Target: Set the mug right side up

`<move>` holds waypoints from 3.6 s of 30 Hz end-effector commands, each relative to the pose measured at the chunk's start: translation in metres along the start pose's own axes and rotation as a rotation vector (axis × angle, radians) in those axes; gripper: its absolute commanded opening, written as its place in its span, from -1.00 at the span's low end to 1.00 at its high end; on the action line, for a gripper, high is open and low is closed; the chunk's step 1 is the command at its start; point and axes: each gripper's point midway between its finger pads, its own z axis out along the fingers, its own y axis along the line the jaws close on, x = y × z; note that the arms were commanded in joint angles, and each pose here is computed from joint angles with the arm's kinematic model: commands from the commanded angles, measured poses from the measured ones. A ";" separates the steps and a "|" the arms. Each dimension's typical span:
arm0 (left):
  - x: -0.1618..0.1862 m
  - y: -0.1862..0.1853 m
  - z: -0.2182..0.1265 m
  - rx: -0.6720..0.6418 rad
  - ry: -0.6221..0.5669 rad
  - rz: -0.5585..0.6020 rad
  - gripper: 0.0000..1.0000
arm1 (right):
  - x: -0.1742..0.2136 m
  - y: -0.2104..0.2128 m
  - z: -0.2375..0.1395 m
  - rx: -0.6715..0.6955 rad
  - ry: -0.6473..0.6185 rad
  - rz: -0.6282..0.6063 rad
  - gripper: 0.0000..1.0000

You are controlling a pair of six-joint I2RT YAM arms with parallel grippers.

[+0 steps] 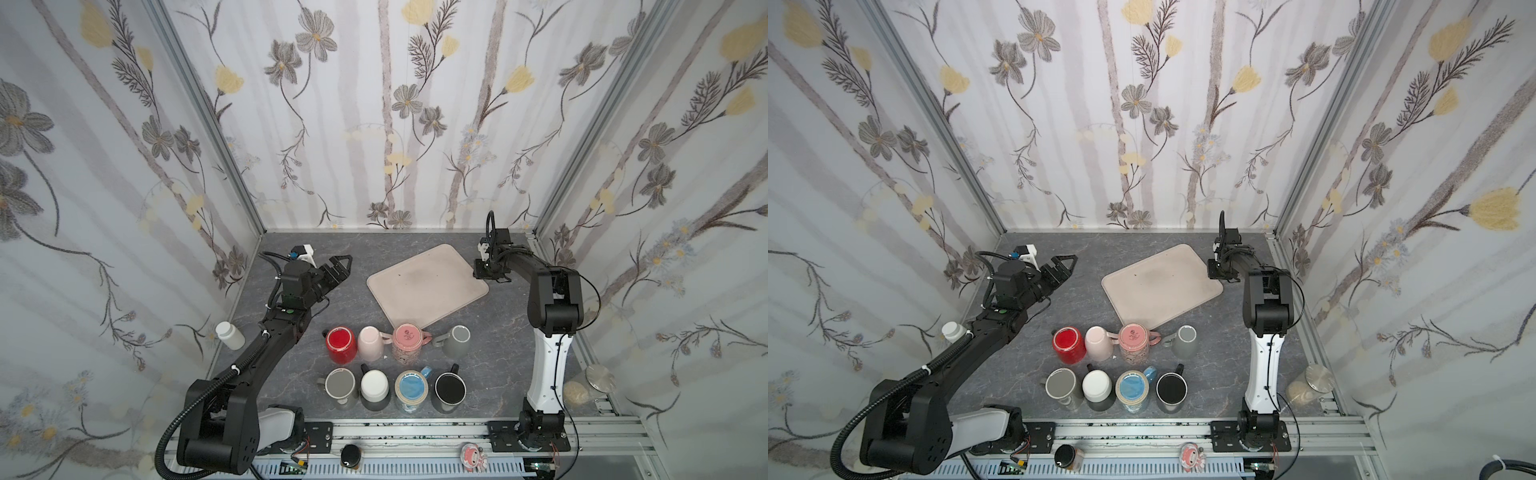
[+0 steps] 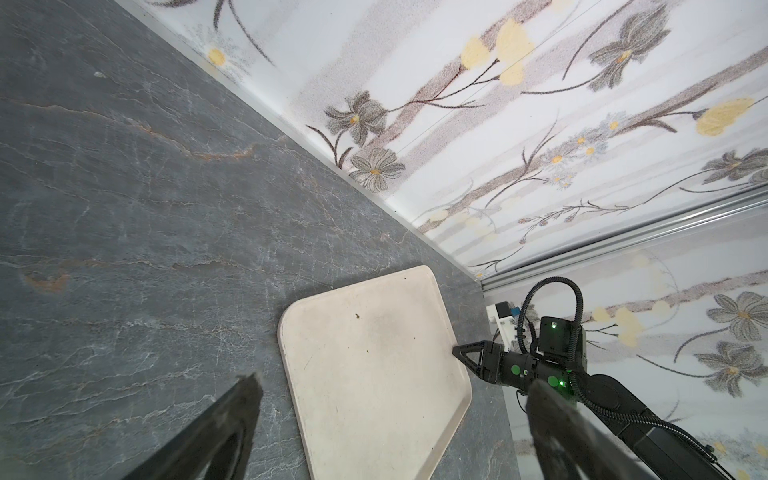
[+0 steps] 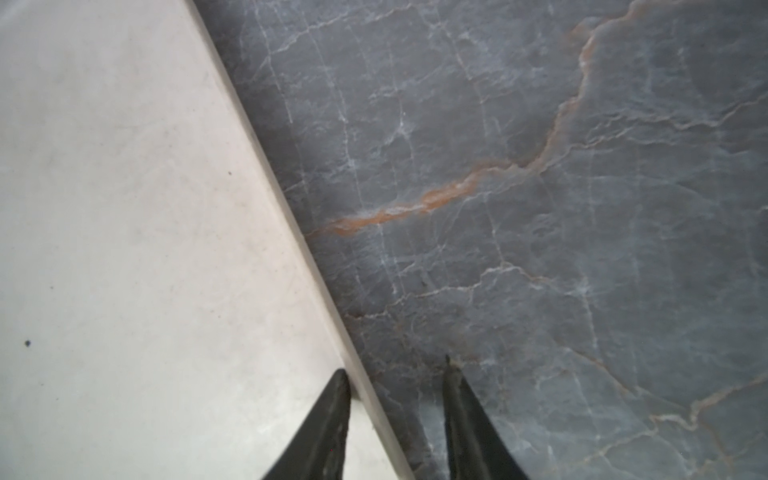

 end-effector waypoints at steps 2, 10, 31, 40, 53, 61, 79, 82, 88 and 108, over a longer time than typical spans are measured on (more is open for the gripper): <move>-0.008 -0.010 0.000 0.036 -0.026 0.008 1.00 | 0.022 0.008 0.010 -0.043 0.077 0.015 -0.51; -0.009 -0.012 -0.001 0.044 -0.030 0.001 1.00 | 0.026 0.017 0.006 -0.075 0.051 0.050 -0.81; -0.012 -0.021 -0.011 0.064 -0.042 -0.015 1.00 | 0.058 0.071 -0.013 -0.085 0.043 -0.006 -1.00; -0.011 -0.021 -0.012 0.058 -0.039 -0.023 1.00 | 0.052 0.073 -0.021 -0.033 -0.003 0.101 -1.00; -0.008 -0.018 -0.013 0.053 -0.033 -0.018 1.00 | 0.050 0.084 -0.011 -0.036 0.015 0.055 -0.95; -0.009 -0.022 -0.017 0.060 -0.037 -0.011 1.00 | 0.018 0.087 -0.051 -0.035 -0.114 0.050 0.13; -0.004 -0.074 -0.045 0.197 -0.037 0.087 1.00 | 0.001 0.109 -0.297 0.100 -0.954 0.127 0.99; -0.006 -0.083 -0.052 0.212 -0.047 0.108 1.00 | 0.009 0.115 -0.311 -0.059 -1.040 0.132 0.99; -0.002 -0.092 -0.063 0.231 -0.074 0.140 1.00 | 0.025 0.127 -0.301 -0.125 -0.898 0.078 0.99; 0.010 -0.060 -0.065 0.106 -0.081 0.170 1.00 | 0.256 0.157 -0.229 -0.246 -0.083 0.058 0.54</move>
